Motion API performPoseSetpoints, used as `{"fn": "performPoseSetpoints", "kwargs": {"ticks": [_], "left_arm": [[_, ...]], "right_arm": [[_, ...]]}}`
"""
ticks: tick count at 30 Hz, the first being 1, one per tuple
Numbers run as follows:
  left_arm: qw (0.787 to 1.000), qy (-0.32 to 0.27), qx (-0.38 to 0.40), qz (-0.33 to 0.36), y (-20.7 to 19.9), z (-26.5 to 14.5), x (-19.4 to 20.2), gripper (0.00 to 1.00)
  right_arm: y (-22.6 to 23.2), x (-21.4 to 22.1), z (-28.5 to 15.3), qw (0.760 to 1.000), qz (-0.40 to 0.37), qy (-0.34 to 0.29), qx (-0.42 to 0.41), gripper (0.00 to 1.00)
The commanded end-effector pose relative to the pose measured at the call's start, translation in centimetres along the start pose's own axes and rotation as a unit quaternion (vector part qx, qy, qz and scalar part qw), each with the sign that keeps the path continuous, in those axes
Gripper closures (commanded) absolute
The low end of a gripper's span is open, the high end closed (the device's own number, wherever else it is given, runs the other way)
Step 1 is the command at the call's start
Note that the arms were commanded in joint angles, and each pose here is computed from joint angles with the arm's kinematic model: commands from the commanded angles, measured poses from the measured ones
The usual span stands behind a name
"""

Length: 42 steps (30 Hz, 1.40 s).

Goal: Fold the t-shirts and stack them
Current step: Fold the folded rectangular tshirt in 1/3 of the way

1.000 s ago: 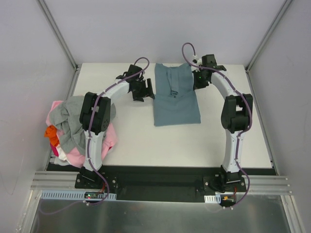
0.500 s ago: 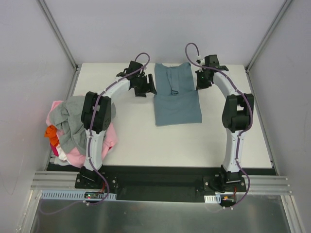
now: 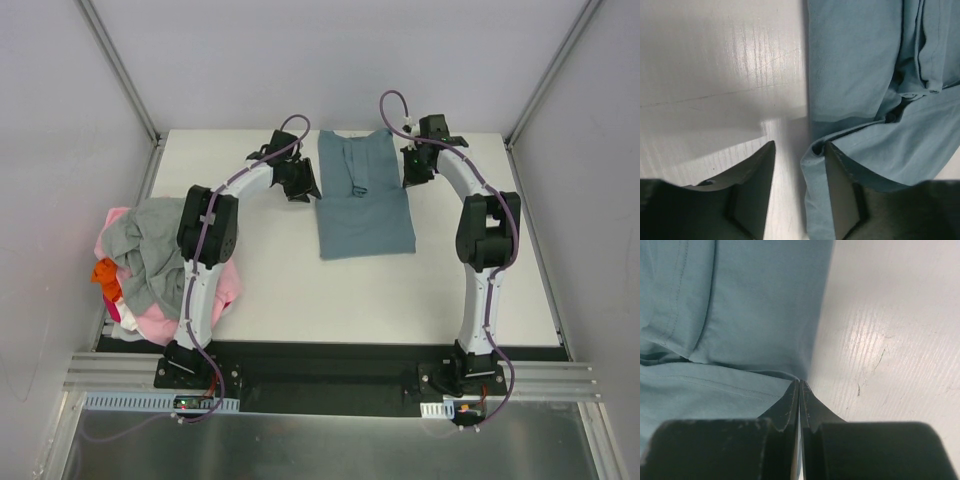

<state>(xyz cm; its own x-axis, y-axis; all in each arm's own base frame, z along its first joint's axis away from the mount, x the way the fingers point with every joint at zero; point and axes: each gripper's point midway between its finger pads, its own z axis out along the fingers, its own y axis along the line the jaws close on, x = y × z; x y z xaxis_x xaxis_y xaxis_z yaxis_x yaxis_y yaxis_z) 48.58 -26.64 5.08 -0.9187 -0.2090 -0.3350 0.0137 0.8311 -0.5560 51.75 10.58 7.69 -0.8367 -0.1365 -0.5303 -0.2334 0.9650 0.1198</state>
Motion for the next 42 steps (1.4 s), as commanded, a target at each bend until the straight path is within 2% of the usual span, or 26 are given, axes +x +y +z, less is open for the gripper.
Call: {"fn": "performPoseSetpoints", "kwargs": {"ticks": [1,6,8,24,30,42], "left_arm": [[1.0,-0.017,0.014,-0.005,-1.4,-0.2,-1.3,0.65],[0.999,-0.019,0.025,-0.013,-2.2,0.0,-1.5,0.87],[0.999,-0.028,0.025,-0.01,-2.5,-0.2,-1.8,1.0],[0.995,-0.098,0.033,-0.005,-4.3,-3.9,-4.8,1.0],[0.992,-0.118,0.032,-0.009,-4.4,-4.8,-5.2,1.0],[0.993,-0.112,0.023,-0.033,-2.8,-2.3,-5.2,1.0]], "right_arm": [[0.0,-1.2,-0.3,1.0,-0.001,-0.018,-0.004,0.99],[-0.1,-1.1,-0.3,1.0,0.001,-0.017,-0.003,0.99],[-0.2,-1.1,-0.2,1.0,0.002,-0.017,-0.003,0.99],[-0.8,-2.8,-2.6,0.998,0.023,-0.062,-0.013,0.99],[-0.7,-2.4,-2.0,0.998,0.029,-0.056,-0.021,0.99],[-1.3,-2.3,0.4,0.998,0.034,-0.048,-0.022,0.99]]}}
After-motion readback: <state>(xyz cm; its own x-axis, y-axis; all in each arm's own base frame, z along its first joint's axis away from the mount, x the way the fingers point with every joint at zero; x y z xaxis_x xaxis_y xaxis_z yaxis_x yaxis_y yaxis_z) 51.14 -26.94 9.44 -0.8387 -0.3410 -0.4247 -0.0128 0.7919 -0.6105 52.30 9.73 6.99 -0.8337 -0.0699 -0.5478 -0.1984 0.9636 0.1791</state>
